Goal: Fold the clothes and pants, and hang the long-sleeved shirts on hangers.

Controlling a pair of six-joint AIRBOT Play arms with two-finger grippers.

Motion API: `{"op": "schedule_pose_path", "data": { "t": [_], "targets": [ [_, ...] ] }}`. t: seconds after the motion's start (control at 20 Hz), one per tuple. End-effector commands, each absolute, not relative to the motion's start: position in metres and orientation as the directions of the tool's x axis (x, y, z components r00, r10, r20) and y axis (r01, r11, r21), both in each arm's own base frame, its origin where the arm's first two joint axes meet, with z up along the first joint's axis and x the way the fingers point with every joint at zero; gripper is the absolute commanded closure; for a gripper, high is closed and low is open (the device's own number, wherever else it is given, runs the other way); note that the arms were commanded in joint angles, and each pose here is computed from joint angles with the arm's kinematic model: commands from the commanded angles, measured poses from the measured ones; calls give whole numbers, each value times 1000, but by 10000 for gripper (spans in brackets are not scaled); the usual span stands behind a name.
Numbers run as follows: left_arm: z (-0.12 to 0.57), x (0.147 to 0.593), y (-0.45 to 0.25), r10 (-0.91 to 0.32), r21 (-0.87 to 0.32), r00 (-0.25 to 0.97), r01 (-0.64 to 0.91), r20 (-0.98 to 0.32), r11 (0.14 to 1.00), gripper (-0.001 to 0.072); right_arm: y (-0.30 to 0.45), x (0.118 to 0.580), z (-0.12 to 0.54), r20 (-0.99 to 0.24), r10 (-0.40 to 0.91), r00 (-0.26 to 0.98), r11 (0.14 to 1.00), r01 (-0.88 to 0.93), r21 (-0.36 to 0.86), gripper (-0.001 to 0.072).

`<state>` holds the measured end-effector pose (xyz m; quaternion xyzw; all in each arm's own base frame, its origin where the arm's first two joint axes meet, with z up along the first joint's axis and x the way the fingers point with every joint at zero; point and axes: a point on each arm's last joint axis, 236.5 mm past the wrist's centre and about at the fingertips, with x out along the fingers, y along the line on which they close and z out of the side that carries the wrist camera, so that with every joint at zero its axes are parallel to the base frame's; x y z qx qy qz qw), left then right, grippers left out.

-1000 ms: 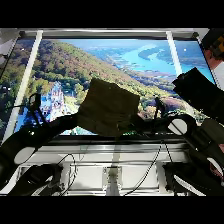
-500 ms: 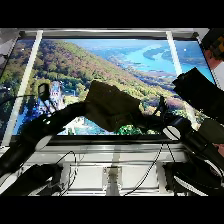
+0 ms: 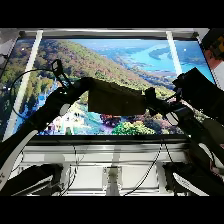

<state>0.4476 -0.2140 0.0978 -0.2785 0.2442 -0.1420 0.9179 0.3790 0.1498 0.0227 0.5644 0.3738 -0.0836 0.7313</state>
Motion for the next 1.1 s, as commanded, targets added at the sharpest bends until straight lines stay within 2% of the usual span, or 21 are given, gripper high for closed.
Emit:
{"op": "schedule_pose_path", "data": {
  "t": [0.0,0.25,0.35,0.75,0.9,0.95,1.0,1.05],
  "targets": [
    [90,466,-219,-397,-598,848,124,-350,792,673,146,408,-2,-616,279,737,298,543,785,668],
    [68,478,-223,-399,-640,850,99,-345,762,673,150,443,-7,-507,272,818,159,481,862,668],
    [56,485,-219,-386,-676,849,47,-360,735,673,152,450,-11,-514,270,814,155,490,858,668],
    [33,523,-217,-356,-674,852,6,-383,738,673,169,496,-15,-515,274,812,162,489,857,667],
    [35,544,-199,-329,-691,887,14,-325,722,667,161,511,-28,-513,251,821,151,490,859,664],
    [38,551,-193,-321,-700,901,28,-291,714,625,156,519,-26,-494,241,836,146,472,870,632],
    [41,556,-188,-316,-706,912,42,-262,707,428,152,527,-22,-467,230,854,158,441,884,500],
    [41,561,-184,-309,-709,918,45,-248,704,242,148,535,-14,-431,223,874,219,387,896,331]
  ]
}}
